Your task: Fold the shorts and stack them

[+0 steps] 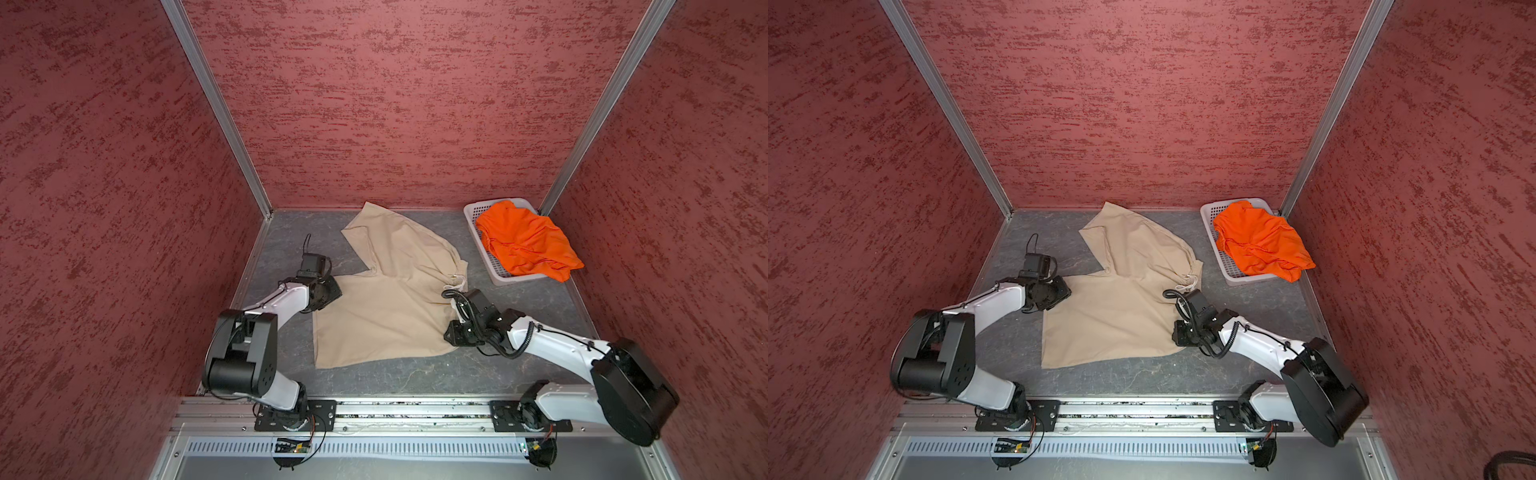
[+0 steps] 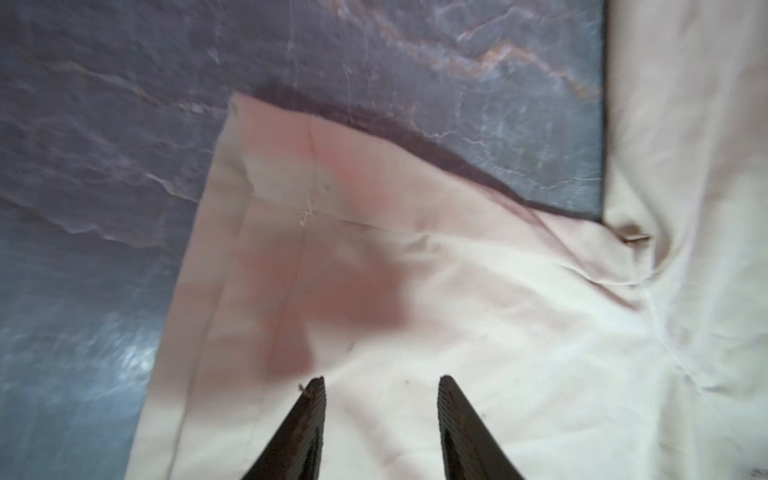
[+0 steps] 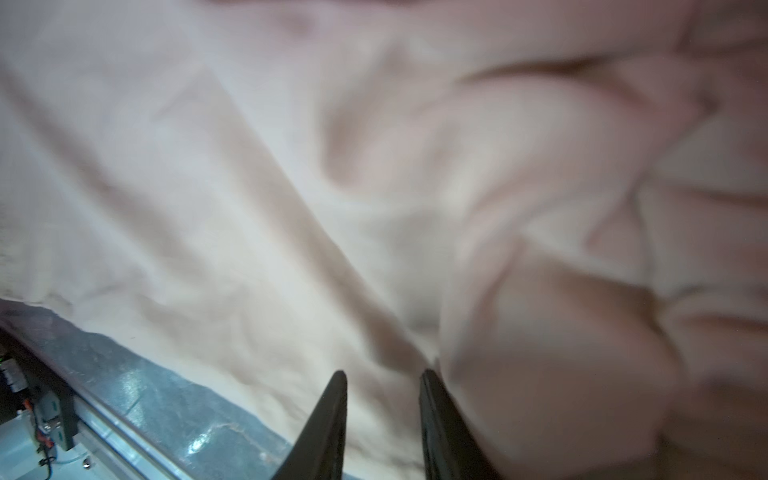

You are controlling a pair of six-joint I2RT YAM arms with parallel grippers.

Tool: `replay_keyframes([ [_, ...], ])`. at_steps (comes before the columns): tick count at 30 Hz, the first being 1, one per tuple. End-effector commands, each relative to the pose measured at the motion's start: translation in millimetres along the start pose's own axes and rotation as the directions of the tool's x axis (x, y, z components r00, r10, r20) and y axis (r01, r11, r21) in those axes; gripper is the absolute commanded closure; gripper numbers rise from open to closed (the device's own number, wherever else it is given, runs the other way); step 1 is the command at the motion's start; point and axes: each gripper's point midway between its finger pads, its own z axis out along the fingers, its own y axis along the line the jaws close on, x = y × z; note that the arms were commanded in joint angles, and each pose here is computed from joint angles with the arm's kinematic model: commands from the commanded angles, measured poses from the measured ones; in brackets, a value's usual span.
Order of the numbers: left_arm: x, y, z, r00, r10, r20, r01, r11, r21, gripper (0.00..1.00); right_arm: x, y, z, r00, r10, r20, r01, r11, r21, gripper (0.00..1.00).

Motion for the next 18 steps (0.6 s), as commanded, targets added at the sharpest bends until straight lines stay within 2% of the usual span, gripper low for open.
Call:
replay_keyframes([
  [1, -17.6, 1.2, -23.6, 0.997, -0.046, 0.057, 0.043, 0.998, 0.044, 0.53, -55.3, 45.0, -32.7, 0.986, -0.043, 0.163, 0.059, 0.994, -0.096, 0.67],
  [3, -20.9, 1.5, -31.7, 0.996, -0.053, 0.072, 0.049, 0.997, 0.06, 0.53, -76.6, 66.0, -33.3, 0.977, -0.058, 0.205, 0.09, 0.984, -0.152, 0.67],
  [7, -23.2, 9.7, -28.6, 0.994, -0.077, 0.084, 0.072, 0.996, 0.055, 0.53, -91.1, 81.4, -4.2, 0.98, -0.074, 0.185, 0.111, 0.974, -0.196, 0.69],
  [11, -19.6, 14.0, -9.6, 0.994, -0.103, 0.043, 0.101, 0.993, 0.056, 0.54, -86.0, 80.2, 30.2, 0.988, -0.066, 0.136, 0.095, 0.973, -0.212, 0.71],
  [18, -17.5, 27.0, 24.2, 0.99, -0.144, 0.003, 0.144, 0.989, 0.014, 0.58, -45.1, 37.0, 58.9, 0.999, -0.019, 0.04, 0.024, 0.992, -0.124, 0.73],
])
